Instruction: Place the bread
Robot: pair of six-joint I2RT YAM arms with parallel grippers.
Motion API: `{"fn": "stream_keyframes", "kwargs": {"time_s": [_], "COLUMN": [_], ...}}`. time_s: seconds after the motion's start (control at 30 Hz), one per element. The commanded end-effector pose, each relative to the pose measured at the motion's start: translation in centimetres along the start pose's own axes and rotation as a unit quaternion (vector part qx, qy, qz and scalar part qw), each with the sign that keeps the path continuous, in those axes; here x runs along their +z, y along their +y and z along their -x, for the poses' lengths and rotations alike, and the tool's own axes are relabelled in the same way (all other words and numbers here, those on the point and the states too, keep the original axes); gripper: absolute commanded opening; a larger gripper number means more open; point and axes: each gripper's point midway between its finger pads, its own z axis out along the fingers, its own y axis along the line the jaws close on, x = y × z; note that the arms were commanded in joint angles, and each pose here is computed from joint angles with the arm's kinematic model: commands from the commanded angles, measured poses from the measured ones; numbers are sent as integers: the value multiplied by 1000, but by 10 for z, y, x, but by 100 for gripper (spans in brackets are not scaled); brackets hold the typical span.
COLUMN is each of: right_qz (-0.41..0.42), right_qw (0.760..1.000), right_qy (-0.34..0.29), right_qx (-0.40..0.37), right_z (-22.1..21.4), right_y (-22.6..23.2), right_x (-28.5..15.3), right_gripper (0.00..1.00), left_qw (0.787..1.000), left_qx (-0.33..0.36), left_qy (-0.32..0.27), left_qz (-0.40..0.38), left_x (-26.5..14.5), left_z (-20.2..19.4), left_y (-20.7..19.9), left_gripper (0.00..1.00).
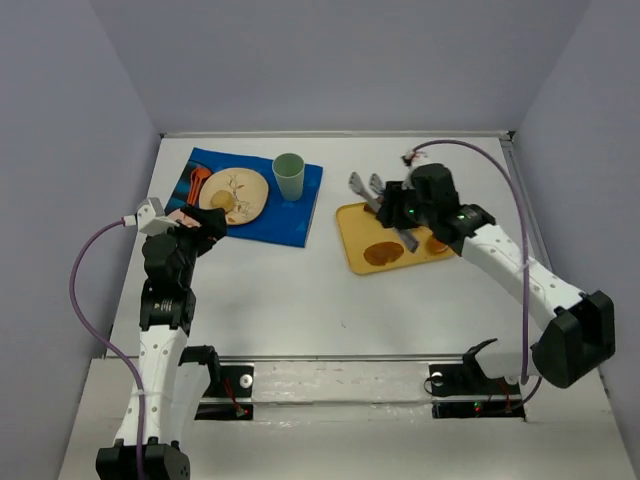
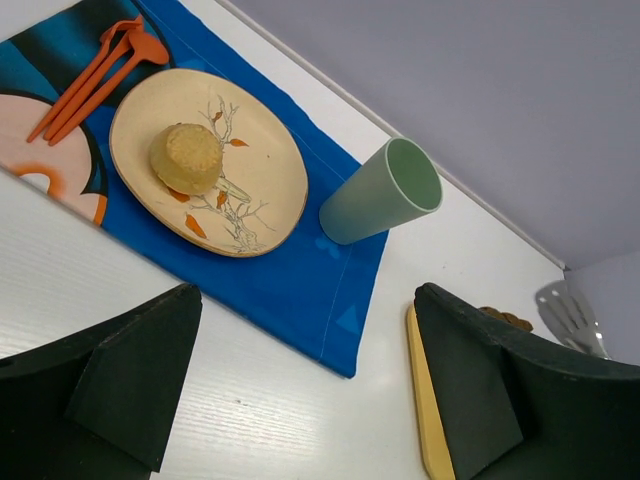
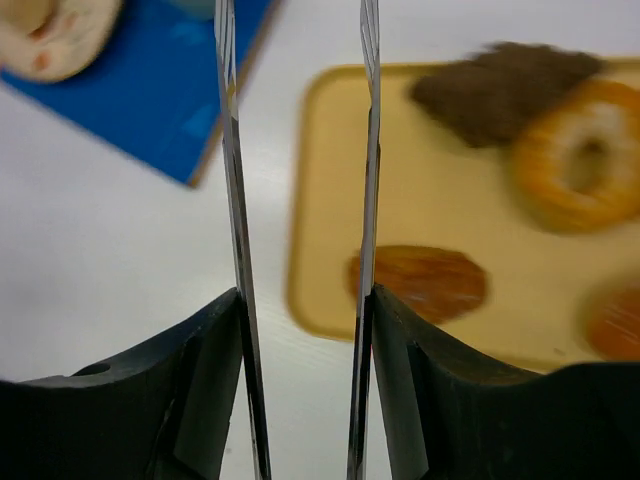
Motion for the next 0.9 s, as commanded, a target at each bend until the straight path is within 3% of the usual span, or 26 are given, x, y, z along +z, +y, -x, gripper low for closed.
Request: {"fn": "stream_keyframes", "kwargs": {"time_s": [0.0,0.13,0.3,0.6,0.73,0.83,0.87], "right_qz": [-149,-255,-351,-416,-461,-471,-470], "right_qw": [980,951,916,890,867,860,861], "right_qy": [-96,-123,-107,2,42,33,25], "right_qx": [94,124,161,184,186,192,192], "right_z": [22,8,-18,-74,-101,-100,-95], "right_y": [-129,-211,-290,-345,-360,-358,-357], "right_x": [-50,-86,-107,-75,-78,-85,-88], "right_gripper": [58,59,61,68,73,80,100], "left_qw": [999,999,999,999,999,999,999], "left_qx": [-3,-3,-4,-3,-4,-3,-3], "left_qy": [-26,-29,-31,-25,-26,-26,-24], "left_qz": [-39,-41,-41,-36,-38,-40,-38], "left_x": [-3,-3,-3,0,-1,-1,0], "left_z": [19,20,21,19,19,19,18], "left_y": [-22,-23,-23,-21,-22,-23,-22], "left_gripper": [99,99,99,99,99,99,99]}}
